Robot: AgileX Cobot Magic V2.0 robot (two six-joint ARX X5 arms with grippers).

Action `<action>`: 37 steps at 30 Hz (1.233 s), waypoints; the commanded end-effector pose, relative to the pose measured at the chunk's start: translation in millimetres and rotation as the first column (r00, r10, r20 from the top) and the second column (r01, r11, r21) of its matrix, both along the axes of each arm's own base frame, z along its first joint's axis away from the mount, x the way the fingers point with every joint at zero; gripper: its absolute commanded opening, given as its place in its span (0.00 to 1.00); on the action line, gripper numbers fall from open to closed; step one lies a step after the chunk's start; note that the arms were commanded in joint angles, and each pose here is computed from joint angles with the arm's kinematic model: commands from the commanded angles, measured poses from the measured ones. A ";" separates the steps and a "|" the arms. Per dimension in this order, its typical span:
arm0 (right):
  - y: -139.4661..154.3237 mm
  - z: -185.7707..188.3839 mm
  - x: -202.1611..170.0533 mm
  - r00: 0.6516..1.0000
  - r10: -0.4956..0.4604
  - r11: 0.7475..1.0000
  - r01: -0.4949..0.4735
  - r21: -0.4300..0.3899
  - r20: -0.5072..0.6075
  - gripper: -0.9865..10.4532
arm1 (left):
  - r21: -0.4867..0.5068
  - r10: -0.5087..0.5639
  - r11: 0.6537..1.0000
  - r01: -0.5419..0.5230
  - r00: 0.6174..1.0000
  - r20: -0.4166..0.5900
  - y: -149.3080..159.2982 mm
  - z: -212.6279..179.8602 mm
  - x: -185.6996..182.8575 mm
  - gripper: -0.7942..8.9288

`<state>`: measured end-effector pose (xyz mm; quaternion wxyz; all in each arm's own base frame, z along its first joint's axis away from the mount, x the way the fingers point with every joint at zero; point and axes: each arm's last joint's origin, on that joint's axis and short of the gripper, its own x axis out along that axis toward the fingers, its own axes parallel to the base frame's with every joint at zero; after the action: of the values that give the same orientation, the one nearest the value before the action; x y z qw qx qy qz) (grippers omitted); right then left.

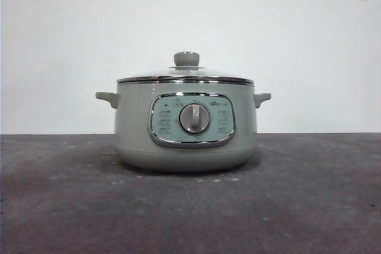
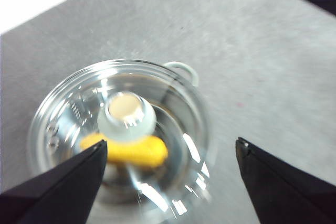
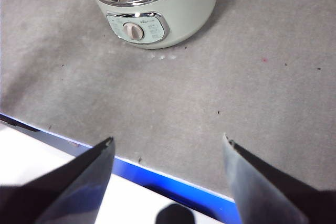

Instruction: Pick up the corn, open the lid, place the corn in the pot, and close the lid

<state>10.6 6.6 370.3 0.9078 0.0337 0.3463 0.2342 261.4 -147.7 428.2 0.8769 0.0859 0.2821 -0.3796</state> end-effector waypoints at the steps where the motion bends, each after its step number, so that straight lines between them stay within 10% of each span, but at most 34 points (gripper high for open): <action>1: -1.1 -3.6 -1.3 1.000 0.009 1.000 -0.009 -0.028 -0.015 0.39 | -0.010 -0.002 1.000 0.002 1.000 0.020 17.0 19.6 -30.5 0.50; 17: -1.1 -3.6 -1.4 1.000 0.023 0.999 -0.024 -0.042 -0.006 0.39 | 0.016 0.009 1.000 -0.008 0.998 -0.059 64.8 41.8 -121.7 0.49; 23: -1.3 -3.6 -1.2 1.000 0.017 0.999 -0.017 -0.046 -0.003 0.11 | 0.031 0.010 0.999 -0.007 0.996 -0.086 64.0 38.9 -120.1 0.08; 37: -4.9 -3.2 1.1 0.994 -0.098 0.988 0.104 -0.116 0.058 0.09 | 0.034 0.009 0.999 -0.006 0.996 -0.087 63.3 38.4 -118.6 0.08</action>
<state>13.0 2.8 370.7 0.9309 -0.0005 0.3228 0.1707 142.3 -84.7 466.4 0.8631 0.0855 0.3268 -0.3754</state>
